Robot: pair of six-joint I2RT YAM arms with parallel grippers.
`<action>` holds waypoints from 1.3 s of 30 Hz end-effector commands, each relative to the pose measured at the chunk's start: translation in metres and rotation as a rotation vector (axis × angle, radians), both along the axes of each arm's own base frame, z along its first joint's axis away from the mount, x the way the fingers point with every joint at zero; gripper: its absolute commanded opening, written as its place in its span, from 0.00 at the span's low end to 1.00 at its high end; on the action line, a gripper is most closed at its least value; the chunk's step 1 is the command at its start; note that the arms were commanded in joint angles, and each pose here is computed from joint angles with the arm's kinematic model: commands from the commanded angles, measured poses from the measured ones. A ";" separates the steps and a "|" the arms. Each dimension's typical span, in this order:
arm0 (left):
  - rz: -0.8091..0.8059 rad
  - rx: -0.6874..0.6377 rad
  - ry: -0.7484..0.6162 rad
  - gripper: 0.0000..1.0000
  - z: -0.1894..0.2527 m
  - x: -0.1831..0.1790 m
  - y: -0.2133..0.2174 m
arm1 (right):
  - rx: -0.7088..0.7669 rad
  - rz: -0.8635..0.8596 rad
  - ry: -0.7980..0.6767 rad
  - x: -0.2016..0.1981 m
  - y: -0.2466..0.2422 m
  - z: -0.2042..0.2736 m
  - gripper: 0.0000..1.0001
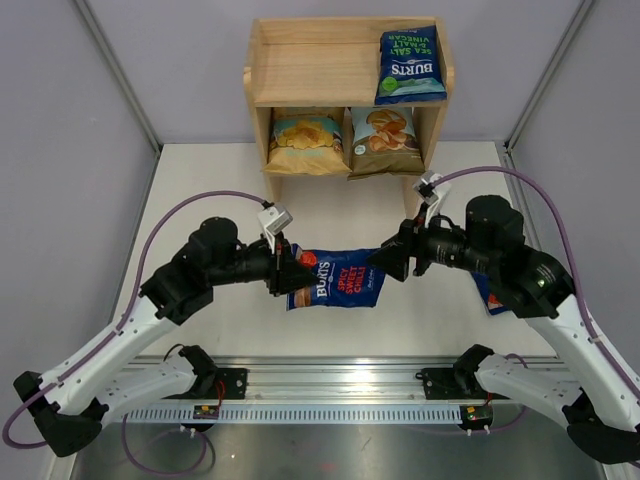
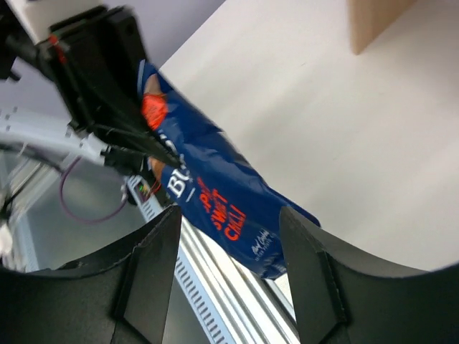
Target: Place and organize the chips bags onto the shelf
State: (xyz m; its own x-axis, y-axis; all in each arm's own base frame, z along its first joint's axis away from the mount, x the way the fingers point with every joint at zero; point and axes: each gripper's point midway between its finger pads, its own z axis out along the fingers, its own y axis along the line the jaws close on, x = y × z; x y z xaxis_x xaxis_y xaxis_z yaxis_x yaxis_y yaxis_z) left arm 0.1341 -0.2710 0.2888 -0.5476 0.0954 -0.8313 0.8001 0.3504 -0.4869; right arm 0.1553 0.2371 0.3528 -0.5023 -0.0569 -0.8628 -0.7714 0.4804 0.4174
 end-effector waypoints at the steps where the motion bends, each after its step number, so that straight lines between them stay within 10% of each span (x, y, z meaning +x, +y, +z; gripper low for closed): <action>1: 0.038 -0.066 -0.122 0.00 0.047 0.008 0.002 | 0.048 -0.289 -0.042 0.021 -0.035 0.033 0.65; 13: 0.283 -0.088 -0.196 0.00 0.142 0.058 0.014 | 0.133 -0.595 -0.125 0.026 -0.096 0.064 0.66; 24: 0.711 -0.451 -0.048 0.00 0.250 0.160 0.060 | 0.218 -0.658 -0.158 0.015 -0.117 0.078 0.67; 39: 0.989 -0.826 0.185 0.00 0.279 0.274 0.062 | 0.279 -0.633 -0.141 0.006 -0.115 0.078 0.66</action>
